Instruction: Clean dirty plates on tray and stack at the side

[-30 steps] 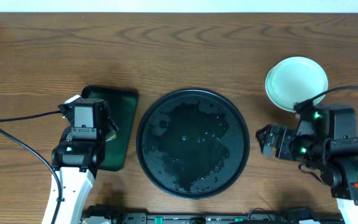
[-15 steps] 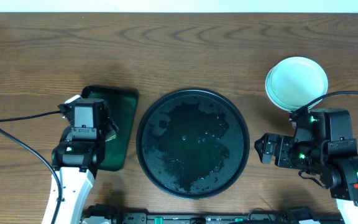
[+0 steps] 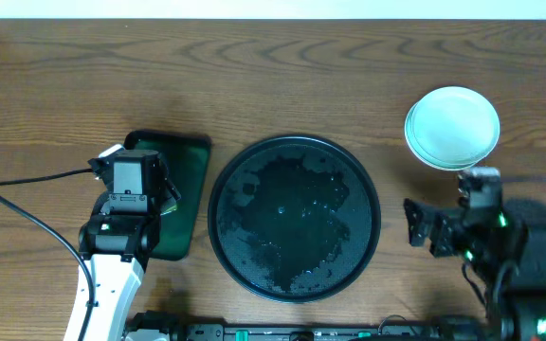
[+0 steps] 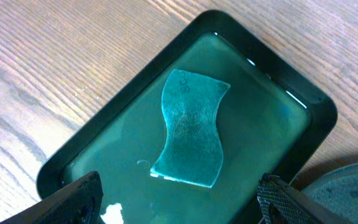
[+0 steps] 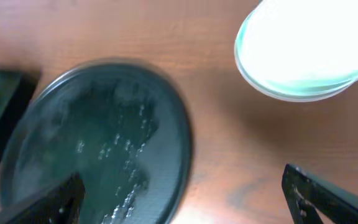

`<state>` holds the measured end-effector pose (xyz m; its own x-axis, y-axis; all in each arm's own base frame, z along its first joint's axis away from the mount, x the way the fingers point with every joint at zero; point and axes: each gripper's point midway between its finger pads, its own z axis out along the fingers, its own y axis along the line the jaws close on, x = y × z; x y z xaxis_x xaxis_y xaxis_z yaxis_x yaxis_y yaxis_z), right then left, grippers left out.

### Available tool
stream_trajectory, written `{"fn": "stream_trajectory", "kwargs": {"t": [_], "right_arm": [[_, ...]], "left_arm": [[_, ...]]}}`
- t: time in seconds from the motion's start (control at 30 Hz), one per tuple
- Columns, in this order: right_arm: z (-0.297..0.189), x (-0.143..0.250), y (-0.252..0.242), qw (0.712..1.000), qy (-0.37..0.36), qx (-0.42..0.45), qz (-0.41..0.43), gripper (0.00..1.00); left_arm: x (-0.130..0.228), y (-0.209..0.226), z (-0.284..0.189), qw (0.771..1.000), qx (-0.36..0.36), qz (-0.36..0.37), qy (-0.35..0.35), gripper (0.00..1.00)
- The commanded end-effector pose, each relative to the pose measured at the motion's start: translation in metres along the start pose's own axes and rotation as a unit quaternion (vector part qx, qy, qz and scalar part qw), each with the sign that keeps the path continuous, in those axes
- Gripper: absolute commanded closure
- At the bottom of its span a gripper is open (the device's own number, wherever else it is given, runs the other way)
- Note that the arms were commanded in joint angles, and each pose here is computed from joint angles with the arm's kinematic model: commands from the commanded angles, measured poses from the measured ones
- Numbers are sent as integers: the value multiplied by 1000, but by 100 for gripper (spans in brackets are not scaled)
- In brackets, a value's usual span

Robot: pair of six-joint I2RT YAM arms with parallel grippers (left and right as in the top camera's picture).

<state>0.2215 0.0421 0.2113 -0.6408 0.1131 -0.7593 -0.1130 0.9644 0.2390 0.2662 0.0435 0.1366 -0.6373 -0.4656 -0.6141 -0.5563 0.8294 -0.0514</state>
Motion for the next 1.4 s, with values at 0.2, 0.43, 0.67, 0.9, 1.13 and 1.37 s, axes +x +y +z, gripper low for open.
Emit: {"fn": "stream_trajectory", "kwargs": {"t": [0.2, 0.43, 0.67, 0.9, 1.13, 1.37], "right_arm": [[12, 20, -30, 986, -166, 26, -2, 1], [30, 30, -41, 976, -217, 21, 19, 1], [40, 24, -44, 960, -281, 12, -1, 1], [39, 18, -55, 949, -311, 40, 0, 1], [36, 18, -73, 942, -318, 102, 15, 1], [38, 20, -71, 945, -305, 113, -46, 1]], "left_arm": [[-5, -1, -2, 1000, 2, 4, -4, 19], [-5, -1, -2, 1000, 2, 4, -4, 19], [-5, -1, -2, 1000, 2, 4, -4, 19], [-5, -1, -2, 1000, 2, 4, -4, 19], [-5, -1, -2, 1000, 2, 4, -4, 19], [-5, -1, -2, 1000, 2, 4, -4, 19]]}}
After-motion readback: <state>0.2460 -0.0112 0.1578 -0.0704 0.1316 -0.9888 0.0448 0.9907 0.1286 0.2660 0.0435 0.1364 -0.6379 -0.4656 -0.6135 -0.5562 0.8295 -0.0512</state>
